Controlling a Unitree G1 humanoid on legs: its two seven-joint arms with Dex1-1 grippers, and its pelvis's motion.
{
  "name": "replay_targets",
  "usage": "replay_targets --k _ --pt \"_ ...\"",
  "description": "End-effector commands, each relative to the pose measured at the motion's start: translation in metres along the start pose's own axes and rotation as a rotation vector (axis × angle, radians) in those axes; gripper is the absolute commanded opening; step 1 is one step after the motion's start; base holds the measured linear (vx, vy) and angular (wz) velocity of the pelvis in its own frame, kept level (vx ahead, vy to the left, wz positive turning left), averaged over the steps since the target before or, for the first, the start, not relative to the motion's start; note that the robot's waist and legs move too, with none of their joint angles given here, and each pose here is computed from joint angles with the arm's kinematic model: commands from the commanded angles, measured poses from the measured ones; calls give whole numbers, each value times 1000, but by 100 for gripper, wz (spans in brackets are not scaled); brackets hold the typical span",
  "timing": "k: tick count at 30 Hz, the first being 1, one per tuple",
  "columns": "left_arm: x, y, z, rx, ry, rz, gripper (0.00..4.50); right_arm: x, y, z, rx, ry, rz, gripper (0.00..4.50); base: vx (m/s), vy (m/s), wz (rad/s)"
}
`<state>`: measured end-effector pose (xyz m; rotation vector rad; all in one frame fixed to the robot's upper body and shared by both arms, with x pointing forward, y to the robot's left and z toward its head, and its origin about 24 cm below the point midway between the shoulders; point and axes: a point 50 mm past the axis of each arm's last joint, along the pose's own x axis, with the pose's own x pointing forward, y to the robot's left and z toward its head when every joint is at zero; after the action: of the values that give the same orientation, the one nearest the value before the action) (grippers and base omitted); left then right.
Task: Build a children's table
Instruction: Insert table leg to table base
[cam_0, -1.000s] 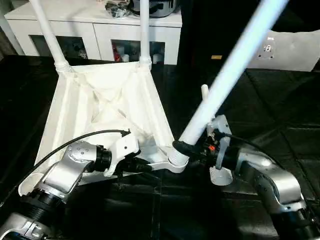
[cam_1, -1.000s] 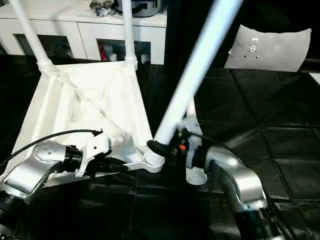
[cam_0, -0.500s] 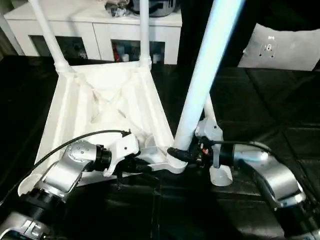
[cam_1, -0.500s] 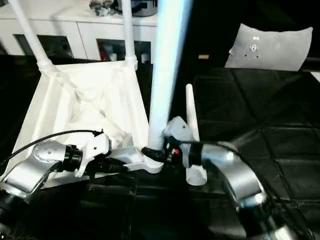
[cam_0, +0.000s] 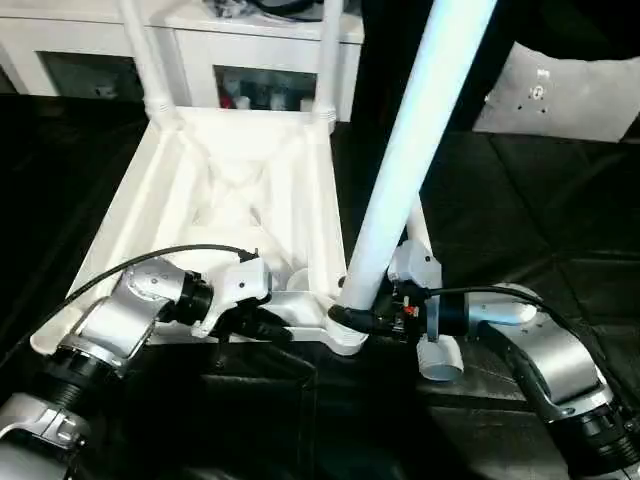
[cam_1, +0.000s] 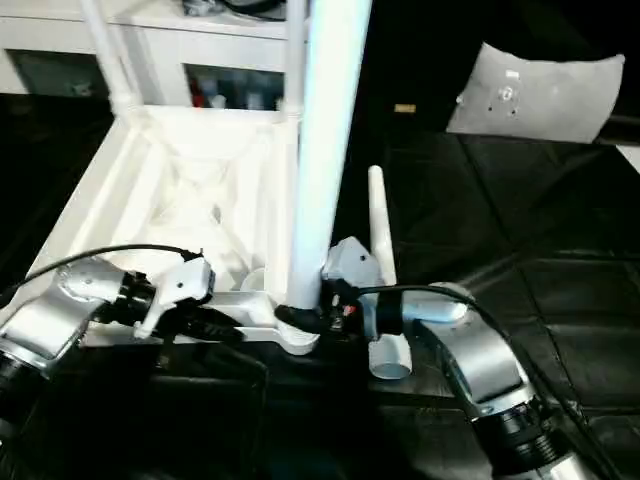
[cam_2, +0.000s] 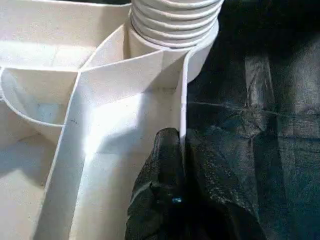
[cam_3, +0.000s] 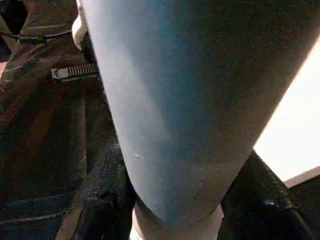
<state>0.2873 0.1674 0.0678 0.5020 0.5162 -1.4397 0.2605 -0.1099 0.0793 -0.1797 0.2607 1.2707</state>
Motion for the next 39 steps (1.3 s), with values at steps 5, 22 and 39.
replay_targets --k 5,22,39 --pt "-23 8 -2 -92 -44 282 0 30 38 -55 206 146 82 189 0 0 0" --pt "28 -68 42 -184 -162 394 0 59 2 -36 306 44 -283 189 0 0 0" --pt "27 -52 29 -259 -49 474 0 69 3 -34 353 22 -291 259 0 0 0"
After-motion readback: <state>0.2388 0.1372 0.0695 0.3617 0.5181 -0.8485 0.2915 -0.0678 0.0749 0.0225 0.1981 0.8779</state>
